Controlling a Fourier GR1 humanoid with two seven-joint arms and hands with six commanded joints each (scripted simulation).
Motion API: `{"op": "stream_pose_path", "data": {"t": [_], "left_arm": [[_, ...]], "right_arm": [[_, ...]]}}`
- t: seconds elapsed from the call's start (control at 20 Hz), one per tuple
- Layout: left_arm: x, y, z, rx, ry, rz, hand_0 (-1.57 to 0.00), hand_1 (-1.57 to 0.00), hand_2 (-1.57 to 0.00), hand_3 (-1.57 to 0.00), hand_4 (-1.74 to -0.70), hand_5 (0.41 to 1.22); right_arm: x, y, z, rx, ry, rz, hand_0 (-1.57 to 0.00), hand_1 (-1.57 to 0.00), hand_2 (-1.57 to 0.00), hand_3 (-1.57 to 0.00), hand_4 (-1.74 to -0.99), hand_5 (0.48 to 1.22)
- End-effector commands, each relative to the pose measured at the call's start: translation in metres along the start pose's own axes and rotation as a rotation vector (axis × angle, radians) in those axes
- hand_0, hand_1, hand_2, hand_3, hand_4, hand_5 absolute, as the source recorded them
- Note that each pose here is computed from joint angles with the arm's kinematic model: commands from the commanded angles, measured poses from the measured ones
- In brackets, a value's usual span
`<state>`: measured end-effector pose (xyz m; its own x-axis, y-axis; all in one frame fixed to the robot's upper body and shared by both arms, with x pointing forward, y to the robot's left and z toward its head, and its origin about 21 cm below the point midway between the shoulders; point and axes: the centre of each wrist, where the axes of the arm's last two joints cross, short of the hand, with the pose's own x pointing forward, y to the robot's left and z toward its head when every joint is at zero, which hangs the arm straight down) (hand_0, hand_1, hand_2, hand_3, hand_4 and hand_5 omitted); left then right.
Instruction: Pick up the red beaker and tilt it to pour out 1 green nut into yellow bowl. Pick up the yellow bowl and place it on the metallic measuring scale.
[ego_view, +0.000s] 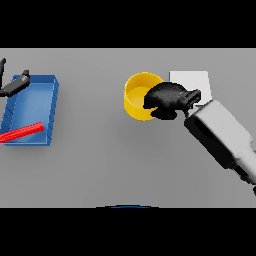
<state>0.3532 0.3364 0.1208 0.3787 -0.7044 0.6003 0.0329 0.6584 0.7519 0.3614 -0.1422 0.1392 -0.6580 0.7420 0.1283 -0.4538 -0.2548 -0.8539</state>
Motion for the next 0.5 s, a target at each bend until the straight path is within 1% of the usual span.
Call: {"op": "stream_pose_path", "data": {"t": [0.0, 0.1, 0.15, 0.25, 0.3, 0.35, 0.45], "left_arm": [[-0.001, 0.0, 0.0, -0.001, -0.004, 0.003, 0.0, 0.0, 0.0, 0.0, -0.81, 0.723], [0.0, 0.004, -0.001, 0.012, -0.007, -0.012, 0.0, 0.0, 0.0, 0.0, -0.8, 0.723], [0.001, 0.005, 0.0, 0.018, -0.009, -0.015, 0.0, 0.0, 0.0, 0.0, -0.8, 0.723], [0.001, 0.004, 0.001, 0.01, -0.017, -0.007, 0.0, 0.0, 0.0, 0.0, -0.81, 0.735], [0.001, 0.004, 0.002, 0.014, -0.01, -0.01, 0.0, 0.0, 0.0, 0.0, -0.81, 0.741], [0.0, 0.005, 0.004, 0.02, -0.012, -0.011, 0.0, 0.0, 0.0, 0.0, -0.81, 0.742], [0.001, 0.002, 0.006, 0.017, 0.0, -0.02, 0.0, 0.0, 0.0, 0.0, -0.8, 0.734]], "right_arm": [[-0.002, 0.002, 0.005, 0.002, 0.0, -0.005, -1.57, -1.57, -1.56, -1.25, -1.72, 1.219], [-0.006, 0.001, 0.017, -0.005, 0.0, 0.008, -1.57, -1.57, -1.56, -1.24, -1.719, 1.22], [-0.008, -0.003, 0.021, -0.021, -0.002, 0.022, -1.57, -1.57, -1.56, -1.24, -1.719, 1.22], [-0.02, -0.013, 0.031, -0.062, 0.041, 0.041, -1.57, -1.57, -1.57, -1.32, -1.72, 1.22], [-0.026, -0.016, 0.032, -0.077, 0.07, 0.041, -1.57, -1.57, -1.57, -1.33, -1.72, 1.221], [-0.03, -0.016, 0.033, -0.088, 0.095, 0.036, -1.57, -1.57, -1.57, -1.3, -1.72, 1.221], [-0.047, -0.018, 0.035, -0.111, 0.135, 0.027, -1.57, -1.57, -1.57, -1.26, -1.719, 1.221]]}}
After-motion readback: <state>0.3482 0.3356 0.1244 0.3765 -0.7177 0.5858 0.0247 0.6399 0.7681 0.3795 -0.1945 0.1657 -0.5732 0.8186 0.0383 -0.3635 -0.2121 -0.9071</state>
